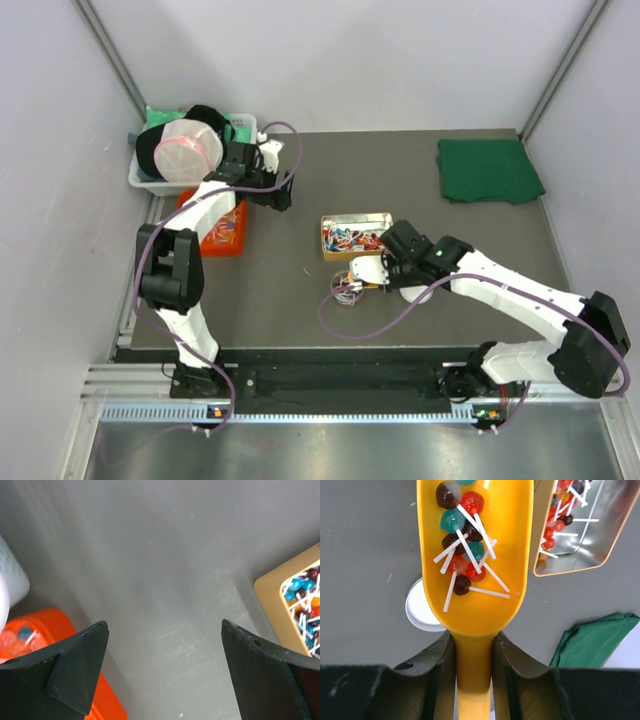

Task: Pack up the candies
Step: Place the fake candies in the packing bottle.

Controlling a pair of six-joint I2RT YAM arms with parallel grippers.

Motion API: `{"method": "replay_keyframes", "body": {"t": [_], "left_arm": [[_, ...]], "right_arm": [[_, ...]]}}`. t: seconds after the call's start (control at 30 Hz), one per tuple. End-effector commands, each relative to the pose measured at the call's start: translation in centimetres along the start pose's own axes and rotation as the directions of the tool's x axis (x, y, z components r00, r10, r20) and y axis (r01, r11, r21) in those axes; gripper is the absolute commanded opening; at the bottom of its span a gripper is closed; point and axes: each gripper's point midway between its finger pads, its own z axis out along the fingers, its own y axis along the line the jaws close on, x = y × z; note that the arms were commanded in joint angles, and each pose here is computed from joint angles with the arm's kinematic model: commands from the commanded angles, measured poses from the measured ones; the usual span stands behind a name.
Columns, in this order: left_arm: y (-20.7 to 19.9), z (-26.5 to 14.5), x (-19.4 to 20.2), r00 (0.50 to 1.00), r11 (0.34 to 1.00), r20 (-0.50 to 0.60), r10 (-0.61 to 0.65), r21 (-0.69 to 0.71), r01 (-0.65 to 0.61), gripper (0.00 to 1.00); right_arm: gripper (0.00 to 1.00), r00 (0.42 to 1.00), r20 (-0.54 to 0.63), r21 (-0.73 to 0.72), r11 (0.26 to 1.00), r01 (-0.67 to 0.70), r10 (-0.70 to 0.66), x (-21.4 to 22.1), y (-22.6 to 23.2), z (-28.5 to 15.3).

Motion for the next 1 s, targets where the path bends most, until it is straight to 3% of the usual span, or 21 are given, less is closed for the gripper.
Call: {"method": "replay_keyframes", "body": {"t": [0.0, 0.37, 0.97], "left_arm": [[0.1, -3.2, -2.5, 0.995, 1.000, 0.105, 0.003, -0.004, -0.003, 0.99], [0.7, -4.4, 0.0, 0.997, 0.999, 0.076, 0.007, -0.040, -0.004, 0.99], [1.1, -4.9, 0.8, 0.998, 0.998, 0.068, 0.020, -0.066, -0.016, 0.99]], "right_arm": [[0.00, 0.997, -0.056, 0.054, 0.997, 0.052, -0.048, -0.2, -1.6, -1.2], [0.00, 0.974, -0.165, 0.099, 0.980, 0.174, -0.157, -0.8, -2.9, -1.1], [0.00, 0.925, -0.270, 0.170, 0.933, 0.318, -0.266, -1.3, -4.3, -1.6]]}}
